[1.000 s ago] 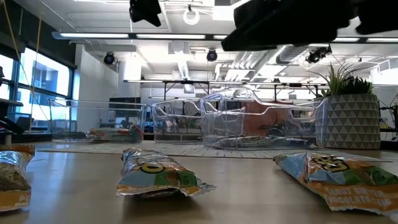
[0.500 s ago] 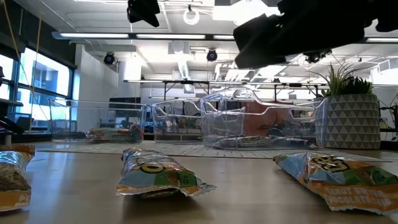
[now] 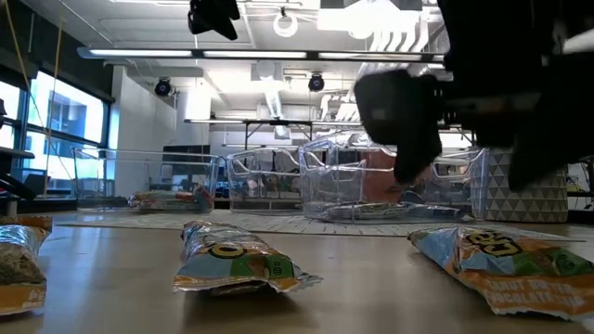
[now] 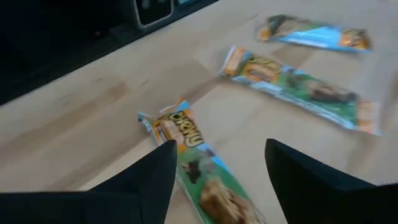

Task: Pick and place Granola Bars by type
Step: Put the orange granola bar into the middle transparent bin

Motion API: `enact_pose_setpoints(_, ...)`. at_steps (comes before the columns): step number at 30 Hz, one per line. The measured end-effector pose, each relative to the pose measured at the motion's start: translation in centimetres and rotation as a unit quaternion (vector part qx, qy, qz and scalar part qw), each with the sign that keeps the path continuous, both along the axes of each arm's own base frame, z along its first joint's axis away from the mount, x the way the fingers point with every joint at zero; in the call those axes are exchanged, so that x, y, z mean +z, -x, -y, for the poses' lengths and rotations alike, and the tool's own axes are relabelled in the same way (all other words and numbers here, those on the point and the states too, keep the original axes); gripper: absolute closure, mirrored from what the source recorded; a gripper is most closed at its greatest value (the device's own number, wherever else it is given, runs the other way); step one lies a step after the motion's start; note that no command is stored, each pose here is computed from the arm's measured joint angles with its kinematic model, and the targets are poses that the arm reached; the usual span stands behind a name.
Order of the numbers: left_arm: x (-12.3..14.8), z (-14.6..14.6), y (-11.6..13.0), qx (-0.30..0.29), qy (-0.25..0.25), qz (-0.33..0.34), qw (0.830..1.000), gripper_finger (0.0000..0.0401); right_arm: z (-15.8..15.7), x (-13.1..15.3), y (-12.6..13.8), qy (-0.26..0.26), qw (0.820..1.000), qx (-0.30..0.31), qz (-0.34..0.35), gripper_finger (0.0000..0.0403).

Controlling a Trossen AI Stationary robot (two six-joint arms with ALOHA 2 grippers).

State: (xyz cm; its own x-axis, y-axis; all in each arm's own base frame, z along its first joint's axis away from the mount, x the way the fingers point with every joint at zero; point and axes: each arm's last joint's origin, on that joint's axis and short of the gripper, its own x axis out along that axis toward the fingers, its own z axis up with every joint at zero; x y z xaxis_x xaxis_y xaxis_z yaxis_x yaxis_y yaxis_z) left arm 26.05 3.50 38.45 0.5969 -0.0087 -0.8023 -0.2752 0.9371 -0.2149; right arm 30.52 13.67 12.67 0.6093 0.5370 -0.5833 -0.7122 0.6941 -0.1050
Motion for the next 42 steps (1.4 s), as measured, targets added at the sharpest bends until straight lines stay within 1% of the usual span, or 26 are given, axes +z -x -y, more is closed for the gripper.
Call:
enact_pose_setpoints(2, 0.0, 0.0, 0.0, 0.0, 0.0, 0.0, 1.0, 0.0219, -0.2, -1.1, -0.4, -0.004, 1.0, 0.009, 0.008, 0.0174)
enact_pose_setpoints(5, 0.0, 0.0, 0.0, 0.0, 0.001, 0.0, 1.0, 0.0219, -0.6, -2.0, -0.9, -0.008, 0.998, 0.043, 0.037, 0.0174)
enact_pose_setpoints(9, 0.0, 0.0, 0.0, 0.0, 0.001, -0.001, 1.0, 0.0219, -0.4, -3.6, -0.8, 0.01, 0.998, 0.059, 0.016, 0.0174)
enact_pose_setpoints(13, 0.0, 0.0, 0.0, 0.0, 0.001, -0.001, 1.0, 0.0219, -0.1, -4.1, -1.0, 0.014, 0.997, 0.068, 0.018, 0.0174)
enact_pose_setpoints(19, 0.0, 0.0, 0.0, 0.0, 0.001, -0.001, 1.0, 0.0219, 0.6, -4.1, -1.3, 0.01, 0.998, 0.056, 0.017, 0.0178)
enact_pose_setpoints(21, 0.0, 0.0, 0.0, 0.0, 0.001, -0.001, 1.0, 0.0219, 0.8, -4.2, -1.3, 0.011, 0.999, 0.052, 0.011, 0.0188)
enact_pose_setpoints(24, 0.0, 0.0, 0.0, 0.0, 0.001, -0.001, 1.0, 0.0219, 1.0, -4.3, -1.3, -0.002, 0.999, 0.033, -0.012, 0.021)
enact_pose_setpoints(27, 0.0, 0.0, 0.0, 0.0, 0.001, -0.001, 1.0, 0.0219, 1.2, -4.4, -1.3, -0.013, 0.999, 0.013, -0.032, 0.0239)
enact_pose_setpoints(30, 0.0, 0.0, 0.0, 0.0, 0.001, -0.001, 1.0, 0.0219, 1.2, -4.3, -1.4, -0.032, 0.999, -0.001, -0.037, 0.0273)
enact_pose_setpoints(33, 0.0, 0.0, 0.0, 0.0, 0.004, -0.001, 1.0, 0.0219, 1.2, -4.0, -1.5, -0.064, 0.997, -0.006, -0.045, 0.0305)
enact_pose_setpoints(36, 0.0, 0.1, 0.0, -0.004, 0.012, 0.0, 1.0, 0.0219, 1.4, -4.0, -1.6, -0.074, 0.996, -0.01, -0.05, 0.0332)
enact_pose_setpoints(39, 0.0, 0.1, 0.0, -0.008, 0.014, 0.0, 1.0, 0.0219, 1.8, -3.9, -1.8, -0.081, 0.995, -0.017, -0.048, 0.0346)
enact_pose_setpoints(42, 0.0, 0.1, 0.0, -0.009, 0.013, 0.0, 1.0, 0.0219, 2.4, -2.8, -2.3, -0.089, 0.995, -0.036, -0.015, 0.0344)
